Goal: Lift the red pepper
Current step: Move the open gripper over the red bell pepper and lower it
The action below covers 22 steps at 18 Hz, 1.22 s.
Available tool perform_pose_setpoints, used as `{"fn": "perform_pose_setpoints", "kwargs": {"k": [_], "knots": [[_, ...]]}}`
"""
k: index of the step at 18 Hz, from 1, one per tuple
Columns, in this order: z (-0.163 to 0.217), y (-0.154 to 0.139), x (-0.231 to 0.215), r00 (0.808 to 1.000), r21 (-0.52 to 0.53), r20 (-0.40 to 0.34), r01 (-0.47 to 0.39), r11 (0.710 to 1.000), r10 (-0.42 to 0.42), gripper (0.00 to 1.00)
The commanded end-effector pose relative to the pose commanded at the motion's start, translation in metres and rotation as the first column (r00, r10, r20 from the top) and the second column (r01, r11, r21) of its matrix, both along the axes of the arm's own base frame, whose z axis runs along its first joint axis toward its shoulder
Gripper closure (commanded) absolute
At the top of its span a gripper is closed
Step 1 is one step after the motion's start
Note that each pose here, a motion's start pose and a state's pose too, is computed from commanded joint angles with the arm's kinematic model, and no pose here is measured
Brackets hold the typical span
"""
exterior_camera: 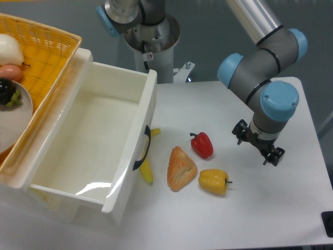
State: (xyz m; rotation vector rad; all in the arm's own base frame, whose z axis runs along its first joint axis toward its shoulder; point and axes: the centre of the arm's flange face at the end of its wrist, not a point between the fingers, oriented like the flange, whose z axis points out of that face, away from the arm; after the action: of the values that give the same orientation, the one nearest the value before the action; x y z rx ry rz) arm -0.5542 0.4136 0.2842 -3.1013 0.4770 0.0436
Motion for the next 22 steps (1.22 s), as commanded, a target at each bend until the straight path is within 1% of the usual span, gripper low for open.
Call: {"fn": "perform_pose_setpoints", "kwargs": {"k": [5,8,10,11,14,15,16,17,18,19,20,21,22], "knots": [[-0.001,-0.008,0.001,1.000,-0.002,0.008,-0.011,1.000,0.011,0.00],[-0.014,-0.028,0.015,0.998,-0.012,0.045,-0.043,0.999,0.043,0.00],[-0.016,-0.041,0.015,0.994,0.006,0.060,-0.089,0.996,0.088,0.00],[-0.014,-0.045,0.019,0.989,0.004,0.062,-0.131,0.991,0.131,0.00],[-0.012,-0.044,0.031,0.972,-0.007,0.065,-0.226,0.974,0.226,0.00],[-0.015,-0.041,0.036,0.953,-0.017,0.069,-0.294,0.956,0.294,0.00],[-0.017,-0.037,0.043,0.921,-0.024,0.074,-0.383,0.924,0.383,0.00],[-0.018,-0.032,0.050,0.881,-0.031,0.074,-0.466,0.884,0.467,0.00],[-0.019,-0.027,0.057,0.846,-0.040,0.076,-0.527,0.849,0.528,0.00],[-0.022,-0.021,0.067,0.820,-0.053,0.075,-0.565,0.823,0.567,0.00],[-0.026,-0.017,0.078,0.804,-0.064,0.078,-0.586,0.808,0.589,0.00],[-0.022,-0.014,0.086,0.798,-0.066,0.075,-0.595,0.801,0.598,0.00],[-0.023,-0.016,0.092,0.785,-0.079,0.077,-0.609,0.789,0.614,0.00]]}}
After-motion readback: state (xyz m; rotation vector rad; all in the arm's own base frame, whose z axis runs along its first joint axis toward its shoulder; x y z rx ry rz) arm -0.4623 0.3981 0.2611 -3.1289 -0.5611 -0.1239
